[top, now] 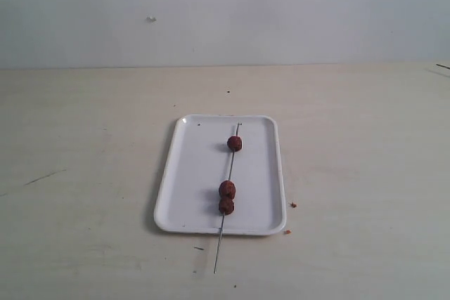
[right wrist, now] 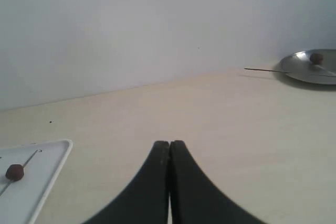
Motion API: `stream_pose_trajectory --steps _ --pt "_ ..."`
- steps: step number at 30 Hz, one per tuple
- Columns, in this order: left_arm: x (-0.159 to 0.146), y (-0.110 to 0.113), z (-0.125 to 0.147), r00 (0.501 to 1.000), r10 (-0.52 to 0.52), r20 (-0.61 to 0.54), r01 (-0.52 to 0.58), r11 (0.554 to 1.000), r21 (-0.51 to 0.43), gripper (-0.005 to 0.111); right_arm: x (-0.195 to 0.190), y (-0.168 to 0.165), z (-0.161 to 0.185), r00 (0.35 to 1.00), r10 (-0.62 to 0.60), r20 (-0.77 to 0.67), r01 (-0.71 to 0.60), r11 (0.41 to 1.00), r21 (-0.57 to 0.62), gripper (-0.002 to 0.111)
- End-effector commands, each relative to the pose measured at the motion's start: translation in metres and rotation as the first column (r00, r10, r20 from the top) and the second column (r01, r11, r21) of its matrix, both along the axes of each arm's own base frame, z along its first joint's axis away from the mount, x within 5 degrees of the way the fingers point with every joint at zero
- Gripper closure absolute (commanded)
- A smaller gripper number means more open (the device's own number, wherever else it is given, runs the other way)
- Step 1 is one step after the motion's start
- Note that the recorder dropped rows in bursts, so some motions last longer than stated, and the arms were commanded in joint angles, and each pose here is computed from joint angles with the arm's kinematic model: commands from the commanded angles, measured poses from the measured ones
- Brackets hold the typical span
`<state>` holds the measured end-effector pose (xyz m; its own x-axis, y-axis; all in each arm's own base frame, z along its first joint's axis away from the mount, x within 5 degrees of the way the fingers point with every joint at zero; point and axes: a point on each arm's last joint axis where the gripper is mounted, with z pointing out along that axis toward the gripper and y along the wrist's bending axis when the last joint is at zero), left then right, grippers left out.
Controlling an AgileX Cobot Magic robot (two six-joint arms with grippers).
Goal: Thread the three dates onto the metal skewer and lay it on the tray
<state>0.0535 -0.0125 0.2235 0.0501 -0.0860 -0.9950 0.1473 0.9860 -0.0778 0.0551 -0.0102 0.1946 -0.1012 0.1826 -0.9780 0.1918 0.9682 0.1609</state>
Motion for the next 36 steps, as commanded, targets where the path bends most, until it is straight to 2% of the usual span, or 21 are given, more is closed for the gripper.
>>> stream_pose_trajectory --steps 1,5,6,8,12,14,22,27,36 --pt "0.0 0.0 -0.006 0.999 0.0 -0.054 0.0 1.0 -0.007 0.107 0.0 0.0 -0.001 1.0 -0.005 0.007 0.005 1.0 -0.006 0.108" --pt "-0.001 0.006 -0.021 0.974 0.063 -0.22 -0.064 0.998 0.0 0.107 0.0 0.0 -0.001 1.0 -0.005 0.007 0.005 1.0 -0.006 0.108" --pt "-0.001 0.008 -0.025 0.961 0.088 -0.263 -0.105 0.993 -0.052 0.107 0.0 0.0 -0.001 1.0 -0.005 0.007 0.005 1.0 -0.006 0.108" --pt "-0.002 0.013 -0.029 0.941 0.139 -0.31 -0.162 0.986 -0.048 0.107 0.0 0.0 -0.001 1.0 -0.005 0.007 0.005 1.0 -0.006 0.108" --pt "-0.003 0.023 -0.031 0.918 0.262 -0.298 -0.216 0.96 0.178 0.107 0.0 0.0 -0.001 1.0 -0.005 0.007 0.005 1.0 -0.006 0.108" --pt "-0.003 0.025 -0.031 0.915 0.282 -0.287 -0.223 0.949 0.224 0.107 0.0 0.0 -0.001 1.0 -0.005 0.007 0.005 1.0 -0.006 0.108" --pt "-0.003 0.025 -0.031 0.915 0.276 -0.293 -0.221 0.953 0.208 0.107 0.0 0.0 -0.001 1.0 -0.005 0.007 0.005 1.0 -0.006 0.108" --pt "-0.003 0.021 -0.032 0.919 0.236 -0.314 -0.208 0.971 0.122 0.107 0.0 0.0 -0.001 1.0 -0.005 0.007 0.005 1.0 -0.006 0.108" --pt "-0.003 0.021 -0.031 0.92 0.235 -0.313 -0.207 0.971 0.119 0.107 0.0 0.0 -0.001 1.0 -0.005 0.007 0.005 1.0 -0.006 0.108"
